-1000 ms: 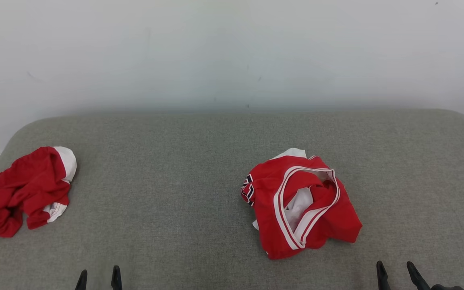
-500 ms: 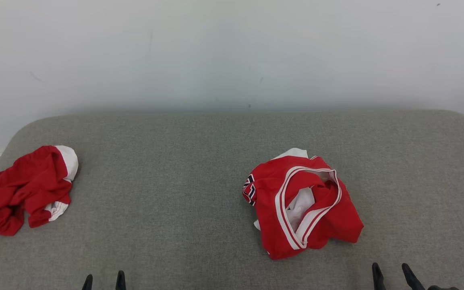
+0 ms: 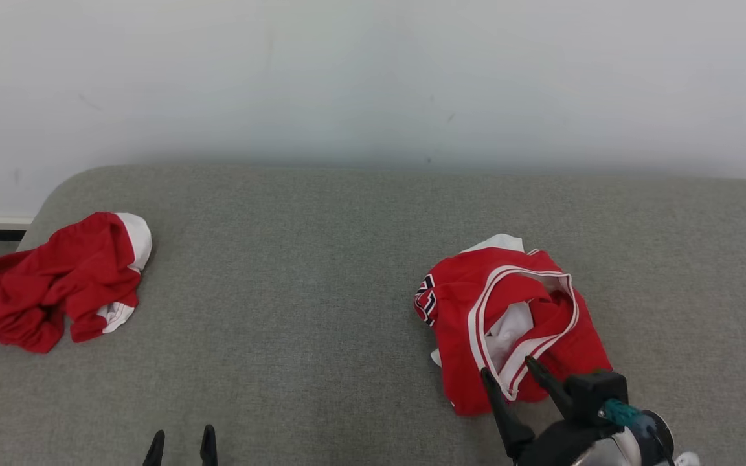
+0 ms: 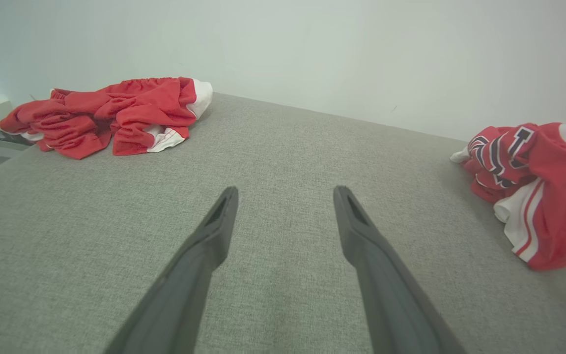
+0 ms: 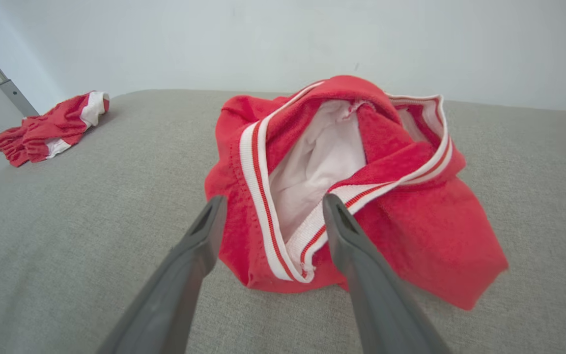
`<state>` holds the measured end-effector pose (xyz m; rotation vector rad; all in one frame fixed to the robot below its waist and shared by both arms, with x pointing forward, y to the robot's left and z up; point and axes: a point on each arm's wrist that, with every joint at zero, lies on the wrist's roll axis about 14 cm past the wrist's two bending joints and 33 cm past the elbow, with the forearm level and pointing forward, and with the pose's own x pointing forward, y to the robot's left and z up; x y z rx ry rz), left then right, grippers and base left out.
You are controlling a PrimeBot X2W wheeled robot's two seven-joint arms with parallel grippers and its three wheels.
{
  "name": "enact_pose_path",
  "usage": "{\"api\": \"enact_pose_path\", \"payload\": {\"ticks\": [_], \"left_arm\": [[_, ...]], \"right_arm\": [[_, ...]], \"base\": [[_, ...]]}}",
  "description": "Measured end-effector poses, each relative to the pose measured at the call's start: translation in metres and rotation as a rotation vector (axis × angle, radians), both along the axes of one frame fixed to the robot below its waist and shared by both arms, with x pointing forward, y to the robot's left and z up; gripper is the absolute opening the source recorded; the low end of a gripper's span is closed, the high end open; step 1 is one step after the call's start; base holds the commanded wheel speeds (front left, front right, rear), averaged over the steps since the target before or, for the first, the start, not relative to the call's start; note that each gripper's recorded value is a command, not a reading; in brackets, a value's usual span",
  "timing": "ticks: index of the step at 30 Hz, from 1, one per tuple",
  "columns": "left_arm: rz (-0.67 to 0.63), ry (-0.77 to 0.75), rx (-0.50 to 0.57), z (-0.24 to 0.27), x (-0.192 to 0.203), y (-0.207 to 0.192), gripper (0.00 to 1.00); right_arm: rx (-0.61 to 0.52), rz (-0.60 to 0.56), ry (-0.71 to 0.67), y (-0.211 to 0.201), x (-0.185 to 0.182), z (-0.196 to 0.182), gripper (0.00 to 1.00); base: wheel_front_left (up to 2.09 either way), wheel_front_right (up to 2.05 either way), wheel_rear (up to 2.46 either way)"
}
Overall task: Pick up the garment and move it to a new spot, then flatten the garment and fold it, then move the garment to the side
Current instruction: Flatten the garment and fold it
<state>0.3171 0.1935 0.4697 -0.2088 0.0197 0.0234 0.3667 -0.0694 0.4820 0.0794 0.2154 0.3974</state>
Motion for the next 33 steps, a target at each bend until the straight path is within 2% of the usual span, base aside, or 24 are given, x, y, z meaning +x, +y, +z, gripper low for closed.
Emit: {"api": "enact_pose_path", "payload": {"ticks": [9, 14, 15, 16, 17, 20, 26, 28, 33], "left_arm": [[0.042, 0.013, -0.015, -0.004, -0.007, 0.01, 1.0], [0.064, 0.014, -0.022, -0.004, -0.01, 0.014, 1.0], [0.069, 0.016, -0.022, -0.004, -0.011, 0.015, 1.0], [0.076, 0.017, -0.023, -0.005, -0.013, 0.016, 1.0], [0.082, 0.017, -0.023, -0.005, -0.014, 0.018, 1.0], [0.098, 0.014, -0.023, -0.004, -0.018, 0.023, 1.0], [0.108, 0.005, -0.023, -0.002, -0.023, 0.025, 1.0], [0.109, 0.006, -0.023, -0.003, -0.024, 0.026, 1.0], [0.081, 0.002, -0.019, -0.001, -0.016, 0.02, 1.0]], "right_arm": [[-0.054, 0.07, 0.165, 0.021, 0.024, -0.027, 1.0], [-0.073, 0.13, 0.234, 0.04, 0.024, -0.044, 1.0], [-0.076, 0.135, 0.252, 0.041, 0.023, -0.048, 0.96], [-0.075, 0.144, 0.26, 0.044, 0.023, -0.049, 0.55], [-0.069, 0.153, 0.256, 0.048, 0.023, -0.048, 0.0], [-0.031, 0.177, 0.22, 0.059, 0.024, -0.034, 0.0], [0.051, 0.229, 0.088, 0.079, 0.026, 0.016, 0.0], [0.132, 0.281, 0.049, 0.095, 0.025, 0.045, 0.0], [0.151, 0.394, -0.116, 0.124, 0.032, 0.119, 0.0]], "base": [[0.0, 0.0, 0.0], [0.0, 0.0, 0.0], [0.0, 0.0, 0.0], [0.0, 0.0, 0.0], [0.0, 0.0, 0.0], [0.0, 0.0, 0.0], [0.0, 0.0, 0.0], [0.0, 0.0, 0.0], [0.0, 0.0, 0.0]]}}
